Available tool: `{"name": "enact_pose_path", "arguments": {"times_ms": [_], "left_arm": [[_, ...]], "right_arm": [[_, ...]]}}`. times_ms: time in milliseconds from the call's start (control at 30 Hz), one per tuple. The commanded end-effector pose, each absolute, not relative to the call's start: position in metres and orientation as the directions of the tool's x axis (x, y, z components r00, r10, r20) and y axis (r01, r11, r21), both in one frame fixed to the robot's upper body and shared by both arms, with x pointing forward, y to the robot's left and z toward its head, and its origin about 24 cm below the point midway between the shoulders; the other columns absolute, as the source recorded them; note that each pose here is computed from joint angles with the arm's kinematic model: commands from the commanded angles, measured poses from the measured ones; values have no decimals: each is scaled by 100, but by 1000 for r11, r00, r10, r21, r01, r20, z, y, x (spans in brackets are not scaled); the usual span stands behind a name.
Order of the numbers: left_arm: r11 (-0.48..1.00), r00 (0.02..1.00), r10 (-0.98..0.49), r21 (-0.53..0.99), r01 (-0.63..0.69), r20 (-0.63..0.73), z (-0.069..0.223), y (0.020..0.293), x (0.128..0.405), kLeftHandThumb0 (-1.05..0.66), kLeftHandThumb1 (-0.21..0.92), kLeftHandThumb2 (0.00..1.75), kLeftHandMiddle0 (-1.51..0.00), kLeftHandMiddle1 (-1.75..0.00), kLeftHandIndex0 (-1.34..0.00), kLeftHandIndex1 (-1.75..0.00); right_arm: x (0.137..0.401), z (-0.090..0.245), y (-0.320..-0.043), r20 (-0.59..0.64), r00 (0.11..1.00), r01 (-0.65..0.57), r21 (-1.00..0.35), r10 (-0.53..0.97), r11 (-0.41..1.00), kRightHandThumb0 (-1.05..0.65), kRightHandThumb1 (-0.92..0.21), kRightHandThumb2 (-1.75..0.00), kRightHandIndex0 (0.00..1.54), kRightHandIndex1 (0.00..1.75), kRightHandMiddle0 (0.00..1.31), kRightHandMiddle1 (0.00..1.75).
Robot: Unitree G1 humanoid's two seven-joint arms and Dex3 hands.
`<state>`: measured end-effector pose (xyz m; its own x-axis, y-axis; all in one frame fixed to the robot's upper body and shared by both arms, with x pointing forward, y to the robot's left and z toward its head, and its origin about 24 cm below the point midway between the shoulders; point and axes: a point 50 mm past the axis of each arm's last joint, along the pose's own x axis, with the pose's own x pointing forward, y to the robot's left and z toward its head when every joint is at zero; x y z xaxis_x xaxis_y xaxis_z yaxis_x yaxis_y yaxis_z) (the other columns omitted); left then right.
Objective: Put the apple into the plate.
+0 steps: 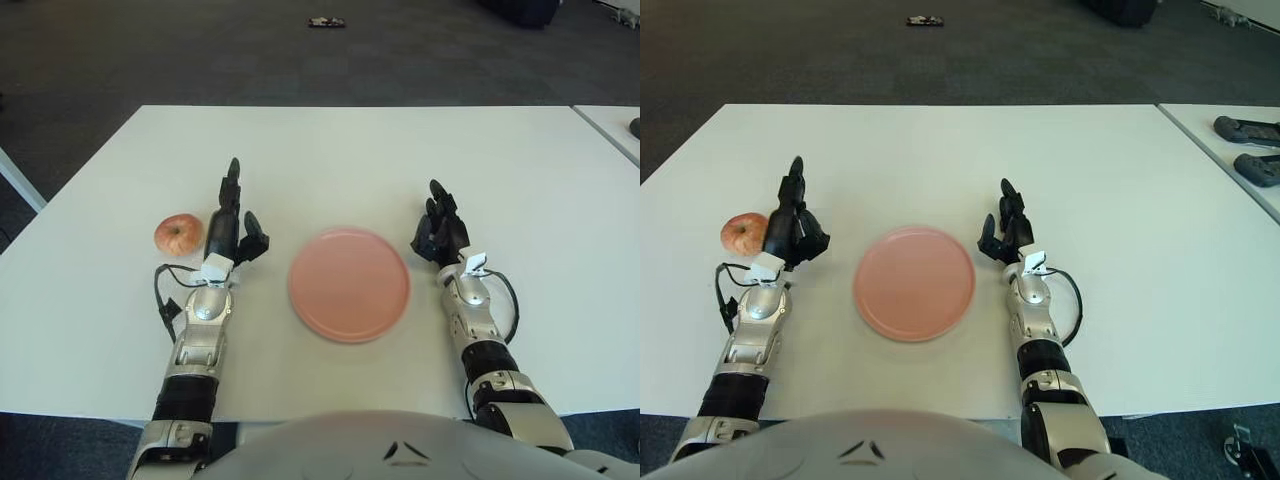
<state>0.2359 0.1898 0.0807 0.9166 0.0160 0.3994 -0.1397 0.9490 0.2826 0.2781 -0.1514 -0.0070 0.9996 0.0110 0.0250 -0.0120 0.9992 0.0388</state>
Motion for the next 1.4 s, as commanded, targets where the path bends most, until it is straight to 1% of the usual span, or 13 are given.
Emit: {"name": "enact_pose_path", "arguments": {"times_ms": [0, 267, 367, 533, 633, 733, 800, 867, 967, 1067, 1167, 1333, 1367], "left_arm": [[918, 865, 2, 341, -200, 502, 105, 202, 227, -91, 92, 105, 0, 0, -1, -1], [834, 794, -34, 455, -312, 607, 137, 217, 211, -93, 92, 87, 0, 0, -2, -2], [804, 787, -47, 490, -336, 616, 145, 219, 203, -98, 92, 72, 0, 0, -1, -3], [752, 793, -62, 551, -362, 606, 154, 222, 196, -103, 92, 63, 0, 0, 0, -2], [662, 798, -67, 625, -413, 599, 165, 228, 191, -104, 92, 61, 0, 0, 0, -1], [482, 793, -104, 728, -487, 600, 181, 240, 190, -105, 92, 59, 0, 0, 0, 0], [395, 798, -114, 764, -510, 592, 187, 245, 190, -105, 92, 57, 0, 0, -1, 0], [313, 814, -114, 798, -515, 570, 190, 248, 190, -105, 92, 60, 0, 0, 0, 0], [181, 877, -77, 871, -456, 475, 191, 254, 187, -105, 92, 67, 0, 0, 0, 0], [119, 917, -43, 913, -390, 397, 190, 256, 185, -105, 92, 73, 0, 0, 0, 0], [40, 957, 0, 956, -291, 291, 189, 259, 185, -105, 92, 78, 0, 0, 0, 0], [-25, 988, 68, 990, -139, 140, 186, 264, 190, -105, 92, 86, 0, 0, 0, 0], [-24, 990, 83, 994, -108, 110, 183, 270, 198, -105, 92, 86, 0, 0, 0, 0]], "right_arm": [[269, -21, -147, -45, 999, -12, 43, 14, 999, -42, -65, -120, 15, 1, 0, 26], [269, -22, -141, -42, 999, -24, 58, 26, 998, -39, -60, -127, 15, 0, 0, 28], [269, -22, -140, -43, 999, -23, 64, 26, 998, -38, -58, -131, 15, 0, 0, 28], [269, -22, -140, -42, 999, -22, 67, 25, 998, -38, -57, -133, 16, 0, 0, 29], [269, -23, -140, -40, 999, -24, 64, 26, 998, -37, -57, -133, 16, 0, 0, 31], [269, -23, -140, -38, 999, -33, 64, 35, 997, -37, -59, -131, 16, 0, 0, 32], [269, -23, -139, -39, 999, -36, 63, 38, 997, -39, -62, -128, 16, 0, 0, 32], [269, -24, -139, -40, 998, -39, 60, 41, 997, -41, -64, -124, 15, 0, 0, 32], [270, -25, -139, -46, 998, -46, 57, 49, 997, -40, -64, -125, 15, 0, 0, 32], [271, -26, -138, -51, 997, -50, 59, 53, 997, -38, -62, -128, 15, 0, 0, 33], [272, -26, -138, -53, 997, -50, 58, 53, 997, -38, -61, -129, 15, 0, 0, 33], [271, -26, -137, -53, 997, -50, 55, 53, 997, -37, -58, -132, 15, 0, 0, 34], [272, -26, -137, -53, 997, -51, 54, 54, 997, -37, -58, -132, 15, 0, 0, 34]]}}
